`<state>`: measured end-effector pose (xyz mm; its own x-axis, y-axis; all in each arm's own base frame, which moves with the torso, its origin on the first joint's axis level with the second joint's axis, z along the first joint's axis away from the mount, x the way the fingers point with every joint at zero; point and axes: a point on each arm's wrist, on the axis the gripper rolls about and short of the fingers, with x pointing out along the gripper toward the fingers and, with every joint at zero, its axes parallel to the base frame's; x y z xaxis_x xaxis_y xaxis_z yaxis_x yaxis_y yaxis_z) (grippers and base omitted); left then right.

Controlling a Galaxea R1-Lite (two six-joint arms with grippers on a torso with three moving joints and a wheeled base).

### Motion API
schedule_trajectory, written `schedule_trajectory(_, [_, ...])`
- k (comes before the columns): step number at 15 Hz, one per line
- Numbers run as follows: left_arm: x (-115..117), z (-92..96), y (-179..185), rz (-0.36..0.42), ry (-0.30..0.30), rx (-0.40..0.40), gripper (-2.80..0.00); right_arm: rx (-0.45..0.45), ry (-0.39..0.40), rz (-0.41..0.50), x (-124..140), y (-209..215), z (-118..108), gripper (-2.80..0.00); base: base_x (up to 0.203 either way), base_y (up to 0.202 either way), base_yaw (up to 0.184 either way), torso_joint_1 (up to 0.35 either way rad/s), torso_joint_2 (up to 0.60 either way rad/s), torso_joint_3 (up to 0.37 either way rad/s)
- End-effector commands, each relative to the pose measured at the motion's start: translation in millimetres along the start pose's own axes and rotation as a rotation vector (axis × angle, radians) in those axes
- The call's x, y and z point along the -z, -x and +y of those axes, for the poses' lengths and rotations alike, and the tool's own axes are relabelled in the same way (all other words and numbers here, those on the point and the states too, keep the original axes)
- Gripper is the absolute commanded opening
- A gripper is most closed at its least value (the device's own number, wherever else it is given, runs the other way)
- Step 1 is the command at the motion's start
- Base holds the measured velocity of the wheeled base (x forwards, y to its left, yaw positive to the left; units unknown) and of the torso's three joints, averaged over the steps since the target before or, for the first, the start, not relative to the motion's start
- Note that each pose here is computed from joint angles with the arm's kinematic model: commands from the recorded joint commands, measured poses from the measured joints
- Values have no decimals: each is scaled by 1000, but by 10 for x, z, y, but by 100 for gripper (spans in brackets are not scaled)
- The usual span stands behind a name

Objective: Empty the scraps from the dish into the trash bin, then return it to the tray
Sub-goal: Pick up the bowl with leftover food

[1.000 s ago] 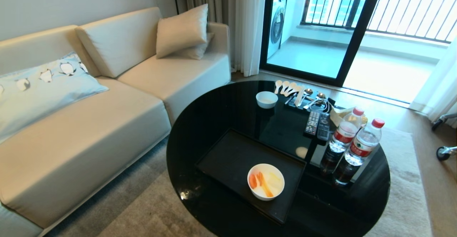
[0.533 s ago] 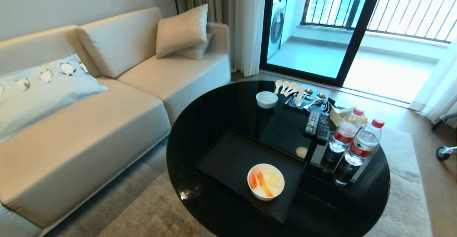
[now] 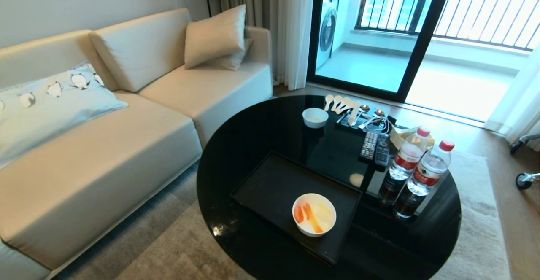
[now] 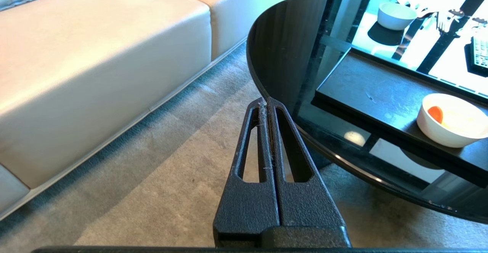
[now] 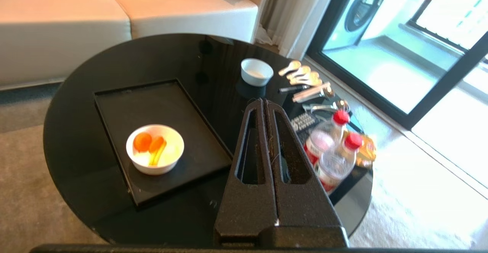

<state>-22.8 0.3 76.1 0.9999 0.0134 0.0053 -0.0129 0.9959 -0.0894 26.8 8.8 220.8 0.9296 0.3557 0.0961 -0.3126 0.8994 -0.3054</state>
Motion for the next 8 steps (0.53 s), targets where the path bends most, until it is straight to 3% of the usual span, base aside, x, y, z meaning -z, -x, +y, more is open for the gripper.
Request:
schedule_trajectory(1, [0, 0, 0, -1, 1, 0, -280, -72, -14, 74, -159, -395, -116, -280, 0, 0, 0, 0, 0, 0])
schedule_trajectory(8, [0, 0, 0, -1, 1, 0, -280, -276, -85, 269, -163, -1265, -76, -280, 0, 0, 0, 0, 0, 0])
